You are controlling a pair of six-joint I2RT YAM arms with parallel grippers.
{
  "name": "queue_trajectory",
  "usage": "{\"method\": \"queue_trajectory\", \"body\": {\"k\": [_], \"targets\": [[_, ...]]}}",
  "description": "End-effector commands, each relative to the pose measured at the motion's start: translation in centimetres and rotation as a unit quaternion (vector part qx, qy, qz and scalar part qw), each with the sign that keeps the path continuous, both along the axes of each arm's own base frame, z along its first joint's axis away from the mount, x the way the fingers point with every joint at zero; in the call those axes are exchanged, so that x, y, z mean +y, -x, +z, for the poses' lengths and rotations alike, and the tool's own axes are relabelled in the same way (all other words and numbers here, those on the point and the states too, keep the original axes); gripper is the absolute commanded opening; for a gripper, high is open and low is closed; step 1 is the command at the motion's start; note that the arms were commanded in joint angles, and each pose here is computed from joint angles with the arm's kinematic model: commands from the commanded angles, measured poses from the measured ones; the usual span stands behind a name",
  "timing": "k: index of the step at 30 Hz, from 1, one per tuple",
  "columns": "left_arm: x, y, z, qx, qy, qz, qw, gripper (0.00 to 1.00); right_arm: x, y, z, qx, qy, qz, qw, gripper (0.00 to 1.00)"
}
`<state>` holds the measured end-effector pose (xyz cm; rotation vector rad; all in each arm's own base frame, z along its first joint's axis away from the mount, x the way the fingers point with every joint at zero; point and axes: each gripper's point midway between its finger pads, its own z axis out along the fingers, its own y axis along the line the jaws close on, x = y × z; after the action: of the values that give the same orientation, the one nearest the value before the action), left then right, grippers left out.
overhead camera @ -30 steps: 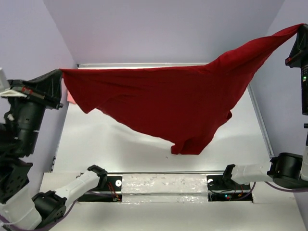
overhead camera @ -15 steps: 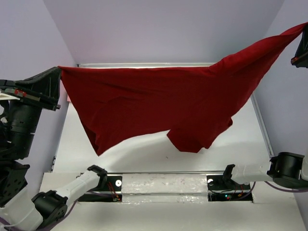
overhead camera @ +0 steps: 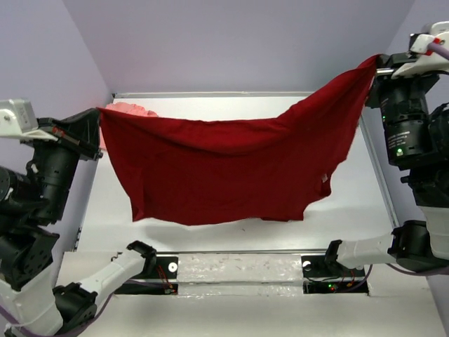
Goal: Fold and stack the t-shirts
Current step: Flatten out the tshirt
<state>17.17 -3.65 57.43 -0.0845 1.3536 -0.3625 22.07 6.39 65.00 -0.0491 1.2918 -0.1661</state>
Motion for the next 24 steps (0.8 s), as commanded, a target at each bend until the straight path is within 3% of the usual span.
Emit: {"method": "queue_trajectory", "body": {"k": [1, 6, 11, 14, 19, 24], "targets": [[1.6, 0.9, 1.4, -0.035, 0.009, 0.03, 0.999, 0.0, 2.4, -0.5, -1.4, 0.014, -0.003, 0.034, 0.999, 0.0], [-0.8, -4.6, 2.1, -0.028, -0.02, 0.035, 0.999, 0.0, 6.3, -3.2, -0.2, -0.011, 0.047, 0.022, 0.999, 0.0], [-3.2, -10.8, 5.1, -0.038, -0.038, 0.053, 0.997, 0.0, 5.0, -9.1, 0.3, -0.039, 0.052, -0.036, 0.997, 0.0], [-4.6, -13.9, 6.3, -0.038, -0.04, 0.056, 0.997, 0.0, 4.7, -14.1, -2.2, -0.011, 0.047, -0.026, 0.998, 0.0], [-6.1, -18.5, 6.3, -0.04, -0.057, 0.062, 0.996, 0.0, 3.7, -18.1, -2.4, -0.006, 0.027, -0.014, 1.0, 0.0], [-5.0, -17.0, 8.7, -0.072, -0.043, 0.055, 0.995, 0.0, 2.6, -16.7, -0.9, -0.024, 0.012, -0.004, 1.0, 0.0]]}}
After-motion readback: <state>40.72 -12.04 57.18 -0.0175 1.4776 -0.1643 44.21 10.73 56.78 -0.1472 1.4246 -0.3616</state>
